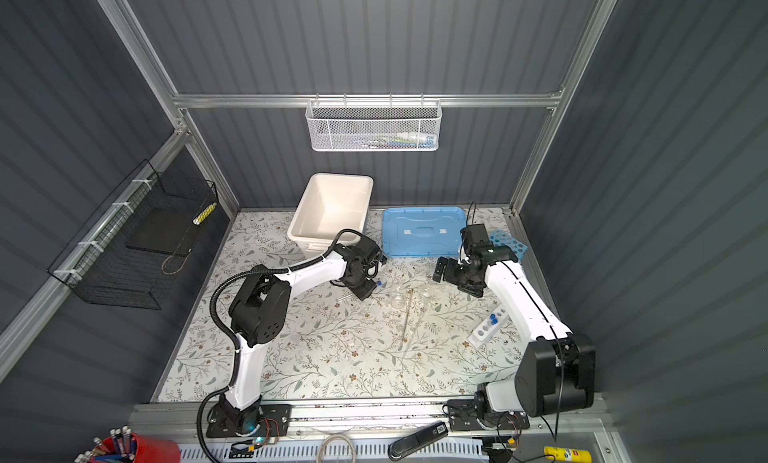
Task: Organize the chemistry lab equipment
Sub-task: 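Move the left gripper over the loose blue-capped tube while the right gripper follows, then lower the left gripper and close it on the blue-capped tube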
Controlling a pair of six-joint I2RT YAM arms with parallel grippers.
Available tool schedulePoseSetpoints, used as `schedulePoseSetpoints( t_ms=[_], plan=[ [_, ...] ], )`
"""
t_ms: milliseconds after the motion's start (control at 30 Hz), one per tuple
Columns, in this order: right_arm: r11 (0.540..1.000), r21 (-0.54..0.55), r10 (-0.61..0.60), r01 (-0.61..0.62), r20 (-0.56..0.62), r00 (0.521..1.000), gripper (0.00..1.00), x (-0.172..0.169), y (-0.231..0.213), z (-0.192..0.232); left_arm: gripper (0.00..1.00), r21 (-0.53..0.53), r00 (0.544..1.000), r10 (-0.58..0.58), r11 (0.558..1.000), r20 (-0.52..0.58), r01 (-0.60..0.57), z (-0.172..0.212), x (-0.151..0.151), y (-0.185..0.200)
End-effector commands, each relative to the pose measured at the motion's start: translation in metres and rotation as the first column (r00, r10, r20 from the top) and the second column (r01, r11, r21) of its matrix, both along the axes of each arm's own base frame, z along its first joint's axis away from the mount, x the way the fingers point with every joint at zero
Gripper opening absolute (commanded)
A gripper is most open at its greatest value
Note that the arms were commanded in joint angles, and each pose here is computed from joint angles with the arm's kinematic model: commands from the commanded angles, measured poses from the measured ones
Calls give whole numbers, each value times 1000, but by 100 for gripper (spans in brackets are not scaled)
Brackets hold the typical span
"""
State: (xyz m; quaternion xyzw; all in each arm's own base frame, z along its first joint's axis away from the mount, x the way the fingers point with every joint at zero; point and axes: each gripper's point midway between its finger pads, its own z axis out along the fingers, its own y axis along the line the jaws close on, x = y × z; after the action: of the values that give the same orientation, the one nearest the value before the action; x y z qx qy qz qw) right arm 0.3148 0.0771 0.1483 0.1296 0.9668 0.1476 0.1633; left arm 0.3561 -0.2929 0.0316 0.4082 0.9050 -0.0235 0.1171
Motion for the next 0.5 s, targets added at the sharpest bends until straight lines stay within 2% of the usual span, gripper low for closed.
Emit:
schedulePoseSetpoints(
  t_ms=[0, 167, 467],
  plan=[
    [1000, 11, 4, -4, 5, 1000, 99, -4, -1, 2, 48, 7, 998, -24, 1000, -53, 24, -8, -2, 1],
    [1000, 12, -10, 9, 16, 1000, 99, -6, -5, 5, 42, 12, 997, -28, 1000, -71, 29, -10, -1, 2],
    [1000, 19, -25, 25, 25, 999, 99, -7, -10, 7, 38, 32, 994, -26, 999, -108, 30, -18, -2, 6]
  ],
)
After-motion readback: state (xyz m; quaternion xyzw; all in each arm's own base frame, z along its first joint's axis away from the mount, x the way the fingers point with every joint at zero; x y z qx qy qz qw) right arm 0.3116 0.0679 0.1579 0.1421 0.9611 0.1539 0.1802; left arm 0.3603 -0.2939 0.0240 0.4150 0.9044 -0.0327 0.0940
